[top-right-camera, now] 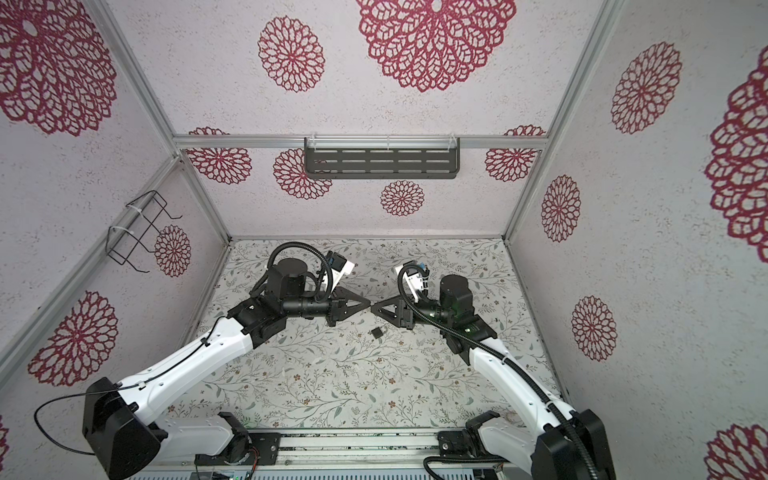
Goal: Unlock with the key
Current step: 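Open the right gripper and re-close it on the key held by the left gripper, then open the left gripper, leaving the silver key in the right gripper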
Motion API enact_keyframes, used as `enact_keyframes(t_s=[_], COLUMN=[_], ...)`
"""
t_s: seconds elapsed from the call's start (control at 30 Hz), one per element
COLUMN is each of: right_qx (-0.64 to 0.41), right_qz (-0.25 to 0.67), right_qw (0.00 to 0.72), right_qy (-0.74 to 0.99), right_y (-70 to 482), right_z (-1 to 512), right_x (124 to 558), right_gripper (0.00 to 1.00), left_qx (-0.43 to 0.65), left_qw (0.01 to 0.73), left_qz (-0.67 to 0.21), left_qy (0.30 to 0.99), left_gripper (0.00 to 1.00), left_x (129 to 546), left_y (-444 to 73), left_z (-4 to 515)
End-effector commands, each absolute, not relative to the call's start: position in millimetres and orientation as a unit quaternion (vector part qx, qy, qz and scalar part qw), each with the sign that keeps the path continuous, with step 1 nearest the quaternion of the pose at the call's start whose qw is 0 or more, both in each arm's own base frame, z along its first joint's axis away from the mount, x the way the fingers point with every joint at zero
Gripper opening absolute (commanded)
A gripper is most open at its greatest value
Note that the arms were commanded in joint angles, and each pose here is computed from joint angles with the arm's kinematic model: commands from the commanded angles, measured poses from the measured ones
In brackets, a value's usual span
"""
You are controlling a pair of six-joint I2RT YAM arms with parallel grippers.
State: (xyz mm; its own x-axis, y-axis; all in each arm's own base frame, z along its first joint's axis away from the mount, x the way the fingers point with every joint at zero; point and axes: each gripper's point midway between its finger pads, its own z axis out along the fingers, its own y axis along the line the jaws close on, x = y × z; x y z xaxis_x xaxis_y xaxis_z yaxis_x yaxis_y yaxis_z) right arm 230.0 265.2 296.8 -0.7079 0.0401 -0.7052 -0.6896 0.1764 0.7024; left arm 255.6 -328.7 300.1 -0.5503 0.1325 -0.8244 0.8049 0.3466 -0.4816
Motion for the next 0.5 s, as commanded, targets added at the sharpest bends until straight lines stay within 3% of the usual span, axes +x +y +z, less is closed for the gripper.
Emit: enact_keyframes(t_s=[0.0,0.47], right_qx=[-0.255,-0.250], right_qz=[0.611,0.609], right_qw=[0.320,0.333], right_qy=[0.678,0.675], right_y=[264.7,261.6], right_z=[313.8,319.8], right_x=[223.6,224.1], right_gripper=[0.25,0.00], left_qx=[0.323,0.323], left_qw=[0.374,0.370], left_qz=[-0.480,-0.477], left_qy=[0.725,0.729], left_gripper=[0.00,0.00], left_x=[260.2,262.7], left_y=[-330.5,-332.0], left_z=[316.3,314.7])
